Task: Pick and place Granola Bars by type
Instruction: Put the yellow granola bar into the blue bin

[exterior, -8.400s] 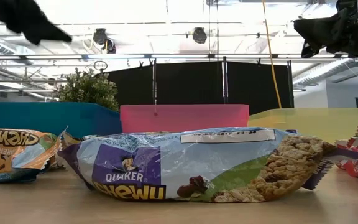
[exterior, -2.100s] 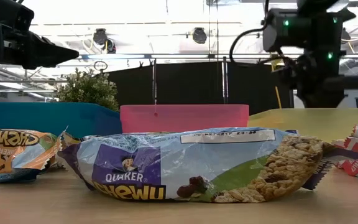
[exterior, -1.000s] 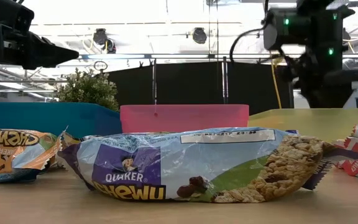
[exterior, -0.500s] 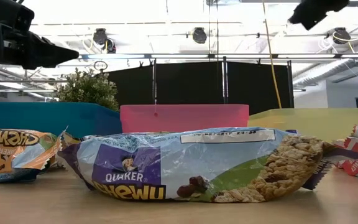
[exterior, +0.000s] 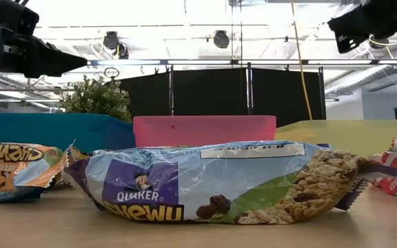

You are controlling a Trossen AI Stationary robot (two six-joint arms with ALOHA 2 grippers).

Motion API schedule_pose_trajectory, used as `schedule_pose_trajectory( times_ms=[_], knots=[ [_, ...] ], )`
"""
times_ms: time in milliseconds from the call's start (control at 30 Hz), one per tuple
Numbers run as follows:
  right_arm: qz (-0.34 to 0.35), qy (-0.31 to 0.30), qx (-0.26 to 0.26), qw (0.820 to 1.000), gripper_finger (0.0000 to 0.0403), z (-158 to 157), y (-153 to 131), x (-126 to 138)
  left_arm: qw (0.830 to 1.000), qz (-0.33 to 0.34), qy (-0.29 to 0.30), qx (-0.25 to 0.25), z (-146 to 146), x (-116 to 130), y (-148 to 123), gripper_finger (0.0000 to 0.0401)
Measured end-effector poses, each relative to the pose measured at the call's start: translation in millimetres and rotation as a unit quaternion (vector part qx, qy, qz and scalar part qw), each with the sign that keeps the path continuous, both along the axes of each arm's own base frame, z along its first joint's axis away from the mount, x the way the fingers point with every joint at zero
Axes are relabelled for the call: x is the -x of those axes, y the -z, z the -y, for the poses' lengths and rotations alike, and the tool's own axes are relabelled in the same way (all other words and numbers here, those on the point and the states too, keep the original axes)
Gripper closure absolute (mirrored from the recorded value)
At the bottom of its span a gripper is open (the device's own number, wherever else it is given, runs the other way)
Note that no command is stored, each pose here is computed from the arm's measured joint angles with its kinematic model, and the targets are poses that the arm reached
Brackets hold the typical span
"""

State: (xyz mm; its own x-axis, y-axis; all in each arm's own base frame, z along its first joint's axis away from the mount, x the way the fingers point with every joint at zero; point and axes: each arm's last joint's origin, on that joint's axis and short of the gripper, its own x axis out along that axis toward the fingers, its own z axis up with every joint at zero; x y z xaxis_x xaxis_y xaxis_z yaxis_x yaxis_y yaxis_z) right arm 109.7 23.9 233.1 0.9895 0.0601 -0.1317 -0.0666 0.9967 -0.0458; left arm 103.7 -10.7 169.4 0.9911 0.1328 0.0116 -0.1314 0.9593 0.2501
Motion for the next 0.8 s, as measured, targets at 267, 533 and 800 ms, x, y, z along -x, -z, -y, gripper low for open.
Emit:
schedule_pose_trajectory(
  times_ms=[267, 533, 800],
  knots=[
    [0.039, -0.017, 0.049, 0.998, 0.0403, -2, 32, -4, 1.000, -0.001, -0.028, -0.007, -2, 0, 0, 0.0359],
    [0.016, 0.054, 0.071, 0.996, 0.0403, 2, 47, -4, 0.997, 0.037, 0.054, 0.031, 6, 0, -16, 0.0359],
    [0.024, 0.056, 0.099, 0.993, 0.0403, 3, 65, -4, 0.996, -0.054, 0.010, 0.063, 28, -31, -51, 0.0359]
  ],
)
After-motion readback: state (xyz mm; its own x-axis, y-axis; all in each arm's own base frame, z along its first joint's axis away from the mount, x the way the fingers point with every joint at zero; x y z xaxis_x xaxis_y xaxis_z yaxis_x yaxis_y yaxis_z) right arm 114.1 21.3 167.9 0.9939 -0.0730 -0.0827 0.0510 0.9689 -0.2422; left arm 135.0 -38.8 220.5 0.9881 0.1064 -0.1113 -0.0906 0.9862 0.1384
